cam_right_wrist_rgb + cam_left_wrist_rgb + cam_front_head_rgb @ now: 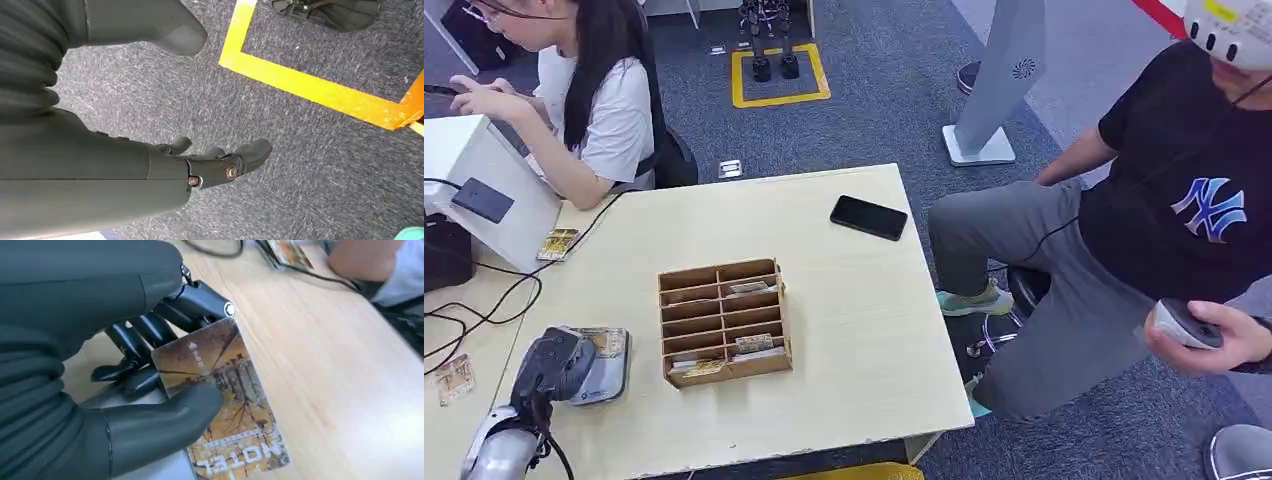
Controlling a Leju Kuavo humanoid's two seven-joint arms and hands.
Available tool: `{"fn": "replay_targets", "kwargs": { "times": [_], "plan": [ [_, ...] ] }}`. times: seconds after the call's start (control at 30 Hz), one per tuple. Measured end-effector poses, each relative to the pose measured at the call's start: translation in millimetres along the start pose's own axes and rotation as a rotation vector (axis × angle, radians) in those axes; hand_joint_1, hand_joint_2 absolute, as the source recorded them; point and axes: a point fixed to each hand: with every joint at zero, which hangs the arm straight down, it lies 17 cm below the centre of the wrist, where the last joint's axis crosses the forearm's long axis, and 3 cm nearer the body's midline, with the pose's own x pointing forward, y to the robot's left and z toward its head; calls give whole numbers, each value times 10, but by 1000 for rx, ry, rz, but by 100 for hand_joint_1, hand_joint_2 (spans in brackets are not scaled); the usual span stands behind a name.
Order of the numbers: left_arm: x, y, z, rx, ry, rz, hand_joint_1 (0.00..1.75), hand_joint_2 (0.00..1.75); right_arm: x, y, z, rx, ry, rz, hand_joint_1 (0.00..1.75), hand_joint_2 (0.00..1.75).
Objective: Pass the card to the sensor for recognition and then transmit it.
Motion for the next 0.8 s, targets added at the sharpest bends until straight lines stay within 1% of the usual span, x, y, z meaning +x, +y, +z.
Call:
{"fn": "replay_targets", "kwargs": {
  "times": [0.07, 0.17, 0.27, 0.37, 0.43, 0.57, 0.8],
  "plan": [
    [143, -23, 62, -5, -65, 150, 175, 175, 0, 0, 0, 0, 0, 1, 0, 175],
    [368, 132, 87, 76, -138, 316, 175, 175, 0, -3, 0, -2, -2, 12, 0, 175],
    [605, 430, 79, 202, -206, 452, 175, 175, 6, -9, -2, -2, -3, 16, 0, 175],
    [777, 862, 112, 407, -288, 532, 175, 175, 12, 0, -3, 1, 2, 30, 0, 175],
    [882, 1039, 86, 473, -318, 552, 175, 175, 26, 10, -3, 2, 2, 30, 0, 175],
    [1033, 1130, 47, 500, -350, 571, 175, 175, 71, 21, -5, 3, -3, 27, 0, 175],
    [1070, 1165, 44, 520, -357, 583, 175, 175, 71, 25, -4, 4, -1, 28, 0, 175]
  ]
}}
